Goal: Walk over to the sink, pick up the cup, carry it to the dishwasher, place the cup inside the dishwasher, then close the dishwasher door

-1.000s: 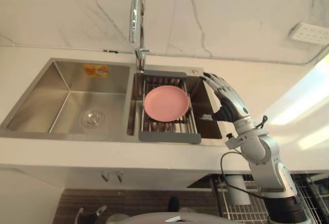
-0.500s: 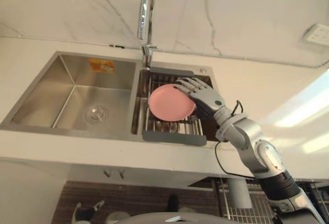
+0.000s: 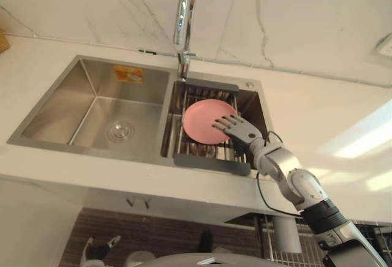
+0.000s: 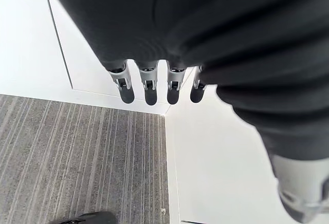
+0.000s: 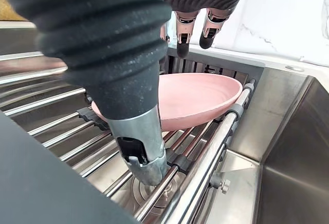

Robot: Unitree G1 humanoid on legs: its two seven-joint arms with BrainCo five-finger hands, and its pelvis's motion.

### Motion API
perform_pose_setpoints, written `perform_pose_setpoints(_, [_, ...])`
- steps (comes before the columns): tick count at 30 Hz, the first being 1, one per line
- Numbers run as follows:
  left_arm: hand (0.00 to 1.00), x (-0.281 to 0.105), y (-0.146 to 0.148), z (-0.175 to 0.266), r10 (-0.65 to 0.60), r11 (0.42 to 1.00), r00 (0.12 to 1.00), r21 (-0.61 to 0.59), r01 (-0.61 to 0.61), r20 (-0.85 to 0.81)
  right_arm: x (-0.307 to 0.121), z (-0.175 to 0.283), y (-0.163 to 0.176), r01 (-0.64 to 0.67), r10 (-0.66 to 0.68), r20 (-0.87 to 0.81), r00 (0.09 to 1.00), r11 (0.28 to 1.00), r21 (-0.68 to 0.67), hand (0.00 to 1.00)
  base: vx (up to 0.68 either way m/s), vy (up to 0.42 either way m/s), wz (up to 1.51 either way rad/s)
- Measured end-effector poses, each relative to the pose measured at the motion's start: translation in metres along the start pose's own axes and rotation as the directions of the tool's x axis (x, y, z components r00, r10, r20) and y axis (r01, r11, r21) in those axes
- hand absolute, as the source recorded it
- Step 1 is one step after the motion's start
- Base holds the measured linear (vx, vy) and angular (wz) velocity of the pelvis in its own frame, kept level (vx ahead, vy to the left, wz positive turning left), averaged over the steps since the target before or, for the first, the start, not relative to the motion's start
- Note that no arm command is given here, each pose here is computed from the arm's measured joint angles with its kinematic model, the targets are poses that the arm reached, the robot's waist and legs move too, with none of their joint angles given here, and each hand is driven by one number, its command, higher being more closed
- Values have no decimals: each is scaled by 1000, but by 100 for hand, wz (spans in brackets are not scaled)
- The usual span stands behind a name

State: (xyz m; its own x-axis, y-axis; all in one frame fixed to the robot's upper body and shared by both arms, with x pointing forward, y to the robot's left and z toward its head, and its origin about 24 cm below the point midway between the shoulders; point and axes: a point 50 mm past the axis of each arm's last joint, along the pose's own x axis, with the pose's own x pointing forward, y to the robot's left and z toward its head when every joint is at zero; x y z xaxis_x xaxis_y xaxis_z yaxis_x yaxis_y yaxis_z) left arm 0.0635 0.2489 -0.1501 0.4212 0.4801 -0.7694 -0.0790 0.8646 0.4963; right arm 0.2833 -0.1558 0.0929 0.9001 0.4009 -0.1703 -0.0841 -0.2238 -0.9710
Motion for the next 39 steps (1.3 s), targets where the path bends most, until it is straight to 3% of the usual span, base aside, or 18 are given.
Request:
perform_pose_setpoints(21, [0,-1,-4,0,-18,1000,1000,24,17,8,20,5,44,-108,106,-22,994,987,-120,0,-6,-1,2])
perform_pose_setpoints(22, [0,-1,-4,0,-20,999,1000,27,19,9,23,4,43,-100,97,-28,995,986,-137,100,-25,-6,7])
perform_pose_setpoints(30, [0,-1,-4,6,-16,1000,999,22,16,32,31,-7,42,-3,-20,-97,995,973,-232,100,-18,-2,4])
perform_pose_setpoints(39, [0,-2,-5,7,-21,999,999,29,20,35,33,-17,46,91,-127,-168,978,975,-203,100,-7,3,2])
